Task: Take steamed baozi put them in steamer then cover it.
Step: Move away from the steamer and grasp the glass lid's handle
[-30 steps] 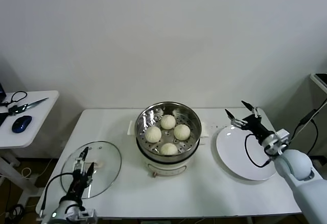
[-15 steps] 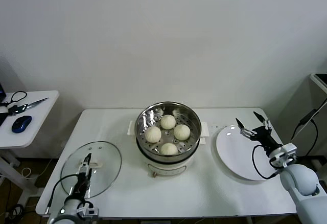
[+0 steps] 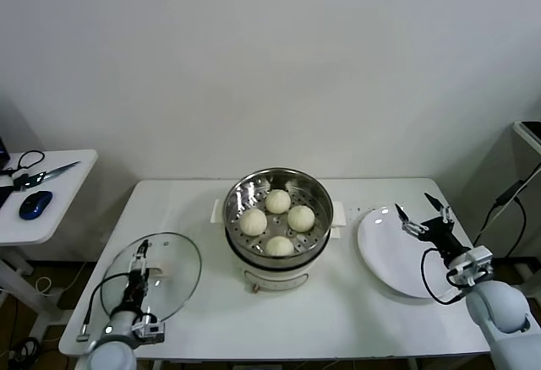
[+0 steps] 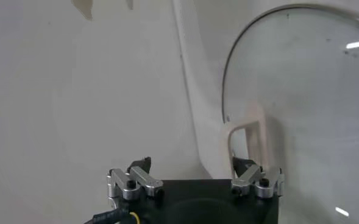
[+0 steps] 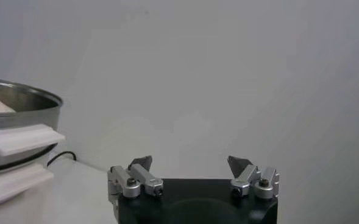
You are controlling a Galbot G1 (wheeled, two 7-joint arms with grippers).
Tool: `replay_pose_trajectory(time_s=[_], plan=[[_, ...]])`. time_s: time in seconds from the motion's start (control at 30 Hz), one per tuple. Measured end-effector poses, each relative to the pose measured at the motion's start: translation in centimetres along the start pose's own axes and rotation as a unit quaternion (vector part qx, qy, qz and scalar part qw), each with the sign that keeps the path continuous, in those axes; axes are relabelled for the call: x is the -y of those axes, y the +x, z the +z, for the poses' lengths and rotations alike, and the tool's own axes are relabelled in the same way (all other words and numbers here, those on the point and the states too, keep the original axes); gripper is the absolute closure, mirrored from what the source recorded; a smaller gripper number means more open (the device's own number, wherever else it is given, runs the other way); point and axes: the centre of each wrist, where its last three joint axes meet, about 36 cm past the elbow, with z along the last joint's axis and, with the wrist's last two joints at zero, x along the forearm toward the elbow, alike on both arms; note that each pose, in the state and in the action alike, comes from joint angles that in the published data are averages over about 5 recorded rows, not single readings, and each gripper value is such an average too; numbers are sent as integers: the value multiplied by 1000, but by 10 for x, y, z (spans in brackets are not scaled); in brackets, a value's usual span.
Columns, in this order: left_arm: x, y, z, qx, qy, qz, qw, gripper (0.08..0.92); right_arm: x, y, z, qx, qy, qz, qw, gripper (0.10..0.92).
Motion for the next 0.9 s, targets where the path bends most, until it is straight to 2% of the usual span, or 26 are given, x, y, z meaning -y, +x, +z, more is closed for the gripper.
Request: replay_pose_trajectory(time_s=[0.43, 0.53, 0.9], plan=[[7, -25, -1, -8, 18, -8, 1000, 194, -1, 4, 9, -4, 10, 7, 1000, 200], [10, -27, 0, -7, 24, -7, 1000, 259, -1, 3, 10, -3, 12, 7, 1000, 200], [9, -28, 2, -1, 46, -8, 999, 580, -2, -1, 12, -3, 20, 9, 1000, 200]])
